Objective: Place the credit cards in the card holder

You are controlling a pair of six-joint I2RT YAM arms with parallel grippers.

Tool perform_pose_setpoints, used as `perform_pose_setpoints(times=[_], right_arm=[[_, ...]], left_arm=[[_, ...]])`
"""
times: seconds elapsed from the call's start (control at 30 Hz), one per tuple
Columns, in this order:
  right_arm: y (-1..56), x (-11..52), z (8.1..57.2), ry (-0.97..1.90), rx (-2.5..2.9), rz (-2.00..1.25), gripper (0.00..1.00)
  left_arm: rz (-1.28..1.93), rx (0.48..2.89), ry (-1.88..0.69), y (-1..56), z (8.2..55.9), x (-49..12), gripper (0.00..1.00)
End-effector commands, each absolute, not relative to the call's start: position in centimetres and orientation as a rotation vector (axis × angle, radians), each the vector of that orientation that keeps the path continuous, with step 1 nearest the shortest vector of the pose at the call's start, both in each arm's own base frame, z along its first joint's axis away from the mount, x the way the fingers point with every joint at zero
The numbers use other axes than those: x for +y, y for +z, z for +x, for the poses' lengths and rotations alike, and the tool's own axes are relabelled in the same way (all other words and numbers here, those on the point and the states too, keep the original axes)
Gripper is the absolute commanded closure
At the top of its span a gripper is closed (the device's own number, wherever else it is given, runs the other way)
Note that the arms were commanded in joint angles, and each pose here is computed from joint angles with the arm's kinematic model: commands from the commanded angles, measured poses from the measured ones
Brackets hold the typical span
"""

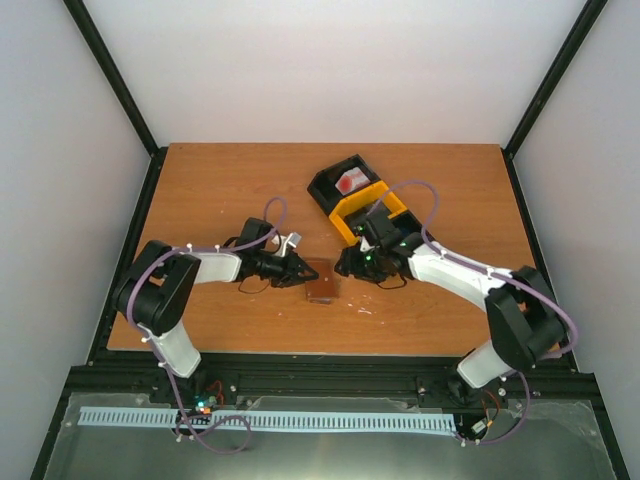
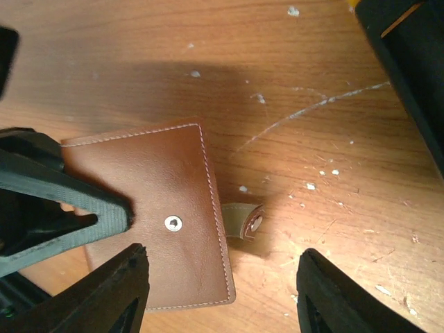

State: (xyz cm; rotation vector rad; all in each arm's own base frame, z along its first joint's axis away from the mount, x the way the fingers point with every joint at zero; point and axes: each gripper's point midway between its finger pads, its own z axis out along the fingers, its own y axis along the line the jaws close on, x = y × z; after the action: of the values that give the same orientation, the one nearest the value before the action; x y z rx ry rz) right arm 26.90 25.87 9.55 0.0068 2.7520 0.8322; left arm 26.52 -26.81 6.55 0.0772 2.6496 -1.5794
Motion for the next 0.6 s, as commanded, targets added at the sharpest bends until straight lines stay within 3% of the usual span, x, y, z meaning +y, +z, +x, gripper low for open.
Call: perform_pose_setpoints(times=[0.0, 0.4, 0.57], right_arm=[[7.7, 25.1, 26.3, 0.598, 2.861, 0.006, 0.44], [5.1, 26.2, 27.0, 0.525, 2.938, 0.049, 0.54], [5.2, 27.6, 26.8, 0.631, 2.942, 0.019, 0.51]], left_arm=[[0.243, 2.573, -1.607, 7.2, 27.4, -27.5, 0.99], [0.205, 2.686, -1.516, 3.2, 26.6, -26.5, 0.99], [0.195, 2.690, -1.504, 3.1, 26.6, -26.4, 0.99]])
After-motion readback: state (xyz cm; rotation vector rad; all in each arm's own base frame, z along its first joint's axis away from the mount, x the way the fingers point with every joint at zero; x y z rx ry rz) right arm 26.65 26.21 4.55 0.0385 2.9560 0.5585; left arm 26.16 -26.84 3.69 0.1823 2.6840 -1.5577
